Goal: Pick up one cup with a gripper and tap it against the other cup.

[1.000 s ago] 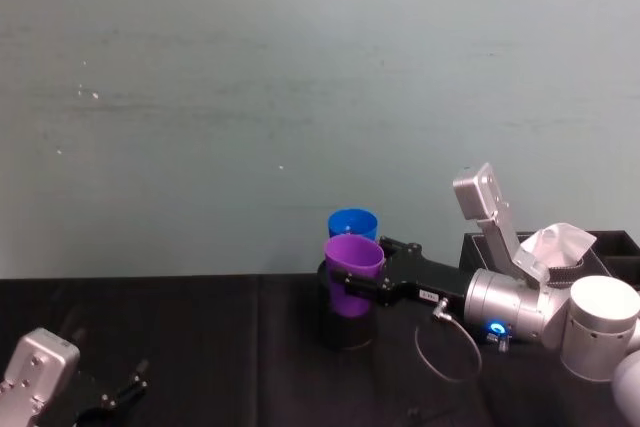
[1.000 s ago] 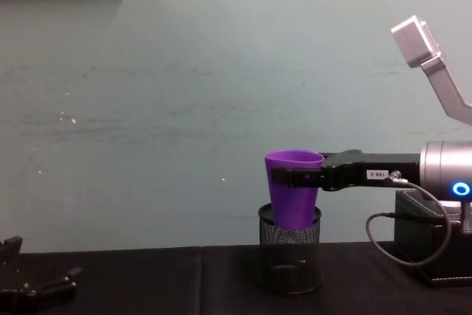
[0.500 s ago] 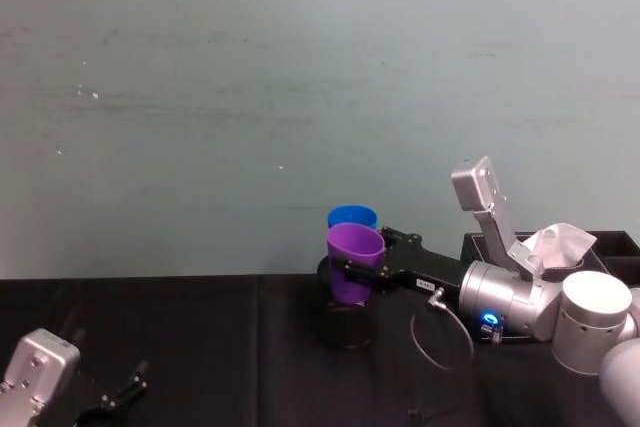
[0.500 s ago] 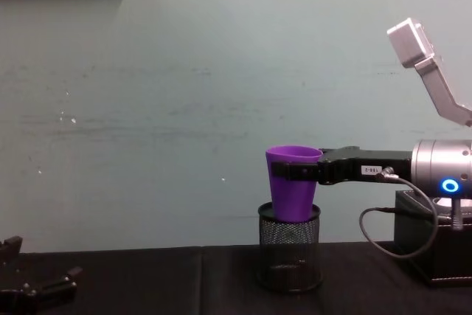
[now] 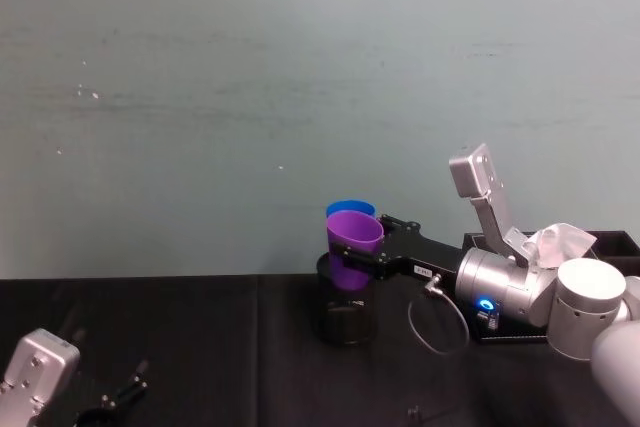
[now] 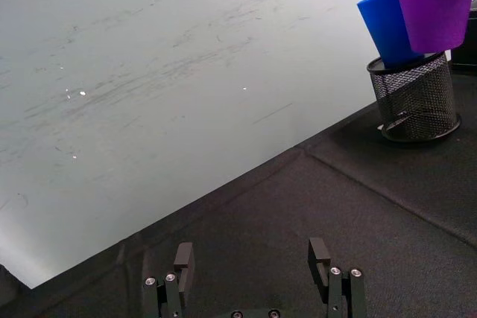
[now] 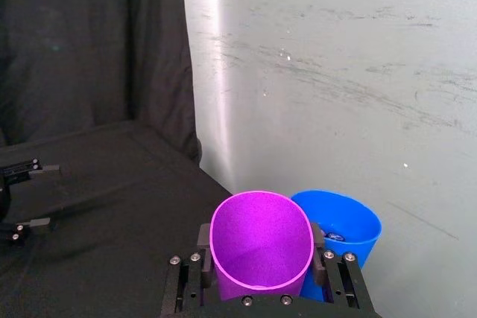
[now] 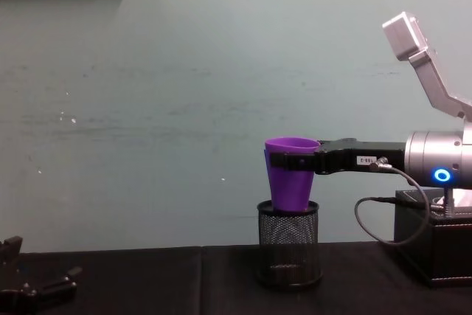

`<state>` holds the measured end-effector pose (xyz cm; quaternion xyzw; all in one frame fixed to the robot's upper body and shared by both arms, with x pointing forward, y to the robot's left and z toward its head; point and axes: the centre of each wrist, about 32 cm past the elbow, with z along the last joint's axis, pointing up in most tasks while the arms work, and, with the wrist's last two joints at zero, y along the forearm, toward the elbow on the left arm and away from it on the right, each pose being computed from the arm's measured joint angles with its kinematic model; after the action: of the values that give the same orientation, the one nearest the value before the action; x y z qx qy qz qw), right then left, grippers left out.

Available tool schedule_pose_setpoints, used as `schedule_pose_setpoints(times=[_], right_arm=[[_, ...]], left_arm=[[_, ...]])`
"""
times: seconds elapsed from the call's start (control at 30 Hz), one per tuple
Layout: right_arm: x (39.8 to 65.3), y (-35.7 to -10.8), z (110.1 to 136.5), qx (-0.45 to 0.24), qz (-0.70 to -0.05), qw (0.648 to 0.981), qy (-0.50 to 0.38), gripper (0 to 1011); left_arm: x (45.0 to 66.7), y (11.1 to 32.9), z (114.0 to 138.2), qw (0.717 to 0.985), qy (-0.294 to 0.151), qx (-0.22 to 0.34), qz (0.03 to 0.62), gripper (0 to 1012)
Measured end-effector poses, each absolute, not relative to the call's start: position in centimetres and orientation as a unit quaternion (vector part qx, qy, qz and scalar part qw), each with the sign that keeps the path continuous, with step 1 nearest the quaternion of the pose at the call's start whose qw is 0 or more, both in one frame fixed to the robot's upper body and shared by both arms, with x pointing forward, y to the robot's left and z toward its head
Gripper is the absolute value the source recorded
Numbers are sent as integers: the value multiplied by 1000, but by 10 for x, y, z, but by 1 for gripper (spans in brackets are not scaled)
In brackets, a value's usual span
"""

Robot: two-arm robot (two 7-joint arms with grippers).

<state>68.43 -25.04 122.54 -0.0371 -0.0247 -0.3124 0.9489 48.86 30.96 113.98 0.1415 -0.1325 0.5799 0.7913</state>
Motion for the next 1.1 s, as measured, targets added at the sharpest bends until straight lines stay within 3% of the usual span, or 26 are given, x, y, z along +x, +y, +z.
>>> schedule_pose_setpoints(times=[1.1], right_arm=[[685, -250, 1226, -37, -312, 949, -25, 726]], left_arm=[[489, 310, 1140, 791, -132, 142, 580, 1000]])
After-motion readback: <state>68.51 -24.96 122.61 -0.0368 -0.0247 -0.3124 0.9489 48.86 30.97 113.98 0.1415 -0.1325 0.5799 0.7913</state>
